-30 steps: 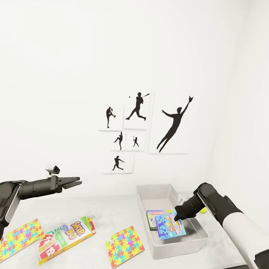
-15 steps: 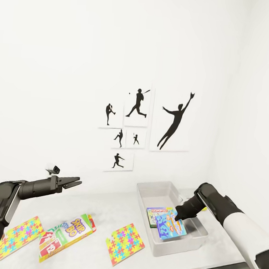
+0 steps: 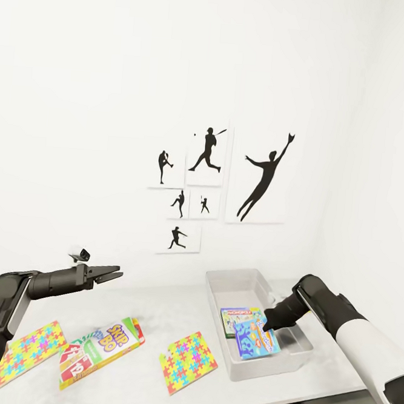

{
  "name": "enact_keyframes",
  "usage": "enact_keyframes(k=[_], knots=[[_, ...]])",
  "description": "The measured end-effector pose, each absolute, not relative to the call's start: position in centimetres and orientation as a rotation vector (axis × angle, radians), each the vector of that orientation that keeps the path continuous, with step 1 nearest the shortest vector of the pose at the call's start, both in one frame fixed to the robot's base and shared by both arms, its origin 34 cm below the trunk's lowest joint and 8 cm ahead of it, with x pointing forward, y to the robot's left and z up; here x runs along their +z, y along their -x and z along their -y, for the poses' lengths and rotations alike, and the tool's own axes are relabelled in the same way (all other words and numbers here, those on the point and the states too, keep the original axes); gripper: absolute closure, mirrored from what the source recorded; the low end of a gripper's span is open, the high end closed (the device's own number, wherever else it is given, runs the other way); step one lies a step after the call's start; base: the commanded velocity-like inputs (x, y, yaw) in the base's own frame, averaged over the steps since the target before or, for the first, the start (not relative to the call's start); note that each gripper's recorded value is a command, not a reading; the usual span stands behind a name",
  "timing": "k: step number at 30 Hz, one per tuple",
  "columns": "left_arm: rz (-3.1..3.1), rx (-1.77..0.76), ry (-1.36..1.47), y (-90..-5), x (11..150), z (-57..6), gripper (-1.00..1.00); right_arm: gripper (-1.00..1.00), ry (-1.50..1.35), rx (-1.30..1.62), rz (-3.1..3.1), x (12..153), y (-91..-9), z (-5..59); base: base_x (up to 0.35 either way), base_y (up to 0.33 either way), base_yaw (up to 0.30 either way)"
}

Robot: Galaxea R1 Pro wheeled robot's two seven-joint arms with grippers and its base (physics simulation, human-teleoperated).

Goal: Put all the toys in the child's room - the three board games (two on the bed and one on the table), the two jigsaw puzzles on the table, and the tennis ball on the table - inside the toy box on the table in the child's room.

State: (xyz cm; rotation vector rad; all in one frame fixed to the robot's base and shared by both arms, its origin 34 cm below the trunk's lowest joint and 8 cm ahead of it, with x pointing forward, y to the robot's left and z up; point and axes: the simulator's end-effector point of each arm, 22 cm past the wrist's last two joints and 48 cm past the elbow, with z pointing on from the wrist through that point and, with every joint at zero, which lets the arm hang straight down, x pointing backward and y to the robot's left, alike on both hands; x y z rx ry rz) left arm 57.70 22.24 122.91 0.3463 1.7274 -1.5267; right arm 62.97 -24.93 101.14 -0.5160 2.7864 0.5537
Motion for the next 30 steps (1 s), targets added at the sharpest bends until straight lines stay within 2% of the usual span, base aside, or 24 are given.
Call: enact_keyframes(k=[30], knots=[[-1.732,-1.530,-0.342,-57.83,122.60,-22.24,-1.00,1.00,0.516,0.559,-2.769,101.66,-63.63,24.50,0.000,0.000,0.000]])
